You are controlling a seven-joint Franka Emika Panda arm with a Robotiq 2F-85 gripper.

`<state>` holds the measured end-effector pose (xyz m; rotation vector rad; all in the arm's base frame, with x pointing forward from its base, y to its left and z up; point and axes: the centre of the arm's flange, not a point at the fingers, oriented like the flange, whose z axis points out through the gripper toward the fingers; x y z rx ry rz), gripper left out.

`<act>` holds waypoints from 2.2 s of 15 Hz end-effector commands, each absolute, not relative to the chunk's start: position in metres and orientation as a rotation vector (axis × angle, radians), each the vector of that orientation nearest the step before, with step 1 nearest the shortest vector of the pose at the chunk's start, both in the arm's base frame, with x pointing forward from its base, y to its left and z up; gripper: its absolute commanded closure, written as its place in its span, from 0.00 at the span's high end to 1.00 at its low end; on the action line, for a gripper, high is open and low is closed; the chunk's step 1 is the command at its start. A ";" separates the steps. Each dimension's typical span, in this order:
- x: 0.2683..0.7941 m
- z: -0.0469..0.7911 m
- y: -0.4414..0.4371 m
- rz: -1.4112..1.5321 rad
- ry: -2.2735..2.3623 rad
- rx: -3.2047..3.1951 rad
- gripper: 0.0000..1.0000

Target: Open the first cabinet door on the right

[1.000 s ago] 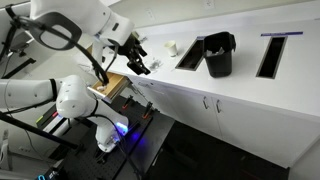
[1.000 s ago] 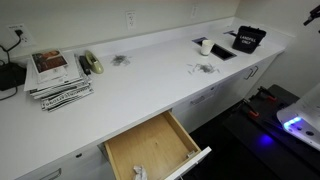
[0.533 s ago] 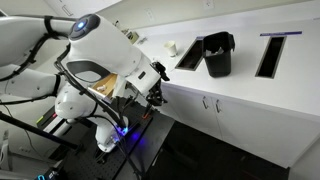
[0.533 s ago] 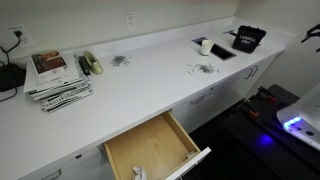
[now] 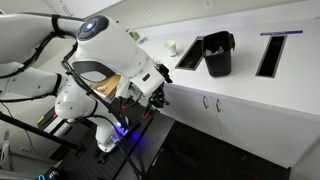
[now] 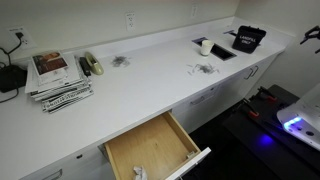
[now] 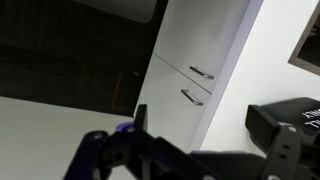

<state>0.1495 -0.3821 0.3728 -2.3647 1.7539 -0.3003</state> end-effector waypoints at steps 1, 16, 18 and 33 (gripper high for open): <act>0.139 0.353 -0.411 -0.263 1.877 -2.205 1.00; 0.100 0.198 -0.519 -0.160 2.158 -1.015 1.00; 0.113 0.172 -0.527 -0.119 2.150 -0.883 1.00; 0.130 0.051 -0.522 0.129 2.118 -0.556 1.00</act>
